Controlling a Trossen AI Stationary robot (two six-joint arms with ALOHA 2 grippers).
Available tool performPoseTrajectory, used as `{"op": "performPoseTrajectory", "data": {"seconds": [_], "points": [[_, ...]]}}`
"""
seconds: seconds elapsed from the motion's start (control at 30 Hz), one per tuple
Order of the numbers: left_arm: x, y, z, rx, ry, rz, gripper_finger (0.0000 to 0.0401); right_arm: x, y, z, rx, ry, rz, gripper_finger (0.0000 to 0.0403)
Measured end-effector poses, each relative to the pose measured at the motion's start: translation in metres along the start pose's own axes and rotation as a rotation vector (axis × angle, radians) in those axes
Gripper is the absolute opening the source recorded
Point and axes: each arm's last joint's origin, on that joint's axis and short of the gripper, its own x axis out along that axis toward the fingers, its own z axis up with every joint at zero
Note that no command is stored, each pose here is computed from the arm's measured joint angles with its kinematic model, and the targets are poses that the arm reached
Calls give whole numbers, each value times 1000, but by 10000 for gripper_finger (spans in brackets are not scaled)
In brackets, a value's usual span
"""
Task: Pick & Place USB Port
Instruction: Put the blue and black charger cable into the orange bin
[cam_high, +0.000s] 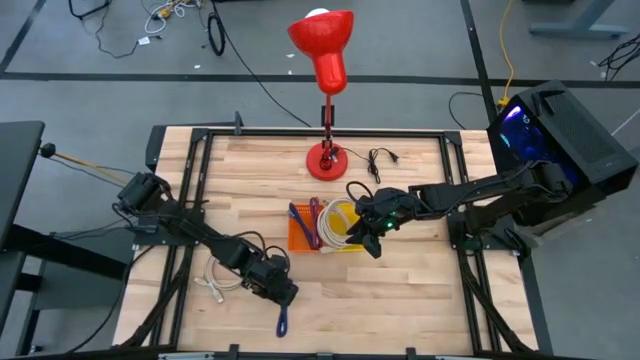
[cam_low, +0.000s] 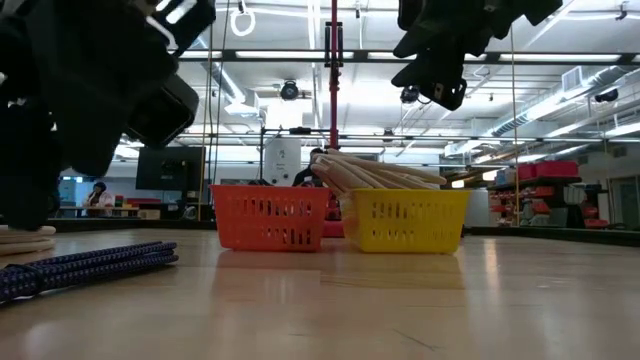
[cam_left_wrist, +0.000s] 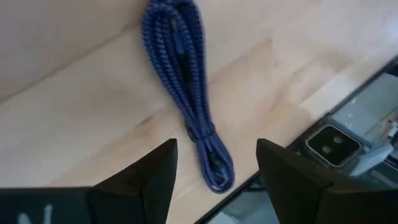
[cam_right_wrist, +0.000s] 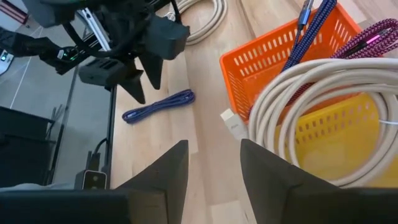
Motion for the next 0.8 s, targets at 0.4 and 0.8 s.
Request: {"op": "performPoseTrajectory", "data": {"seconds": [0.4, 0.8], "points": [[31, 6, 3, -32, 120, 11, 227, 0, 0, 0, -2, 2, 0, 146], [39, 6, 22, -89, 103, -12, 225, 0, 0, 0, -4, 1, 0, 146]]}}
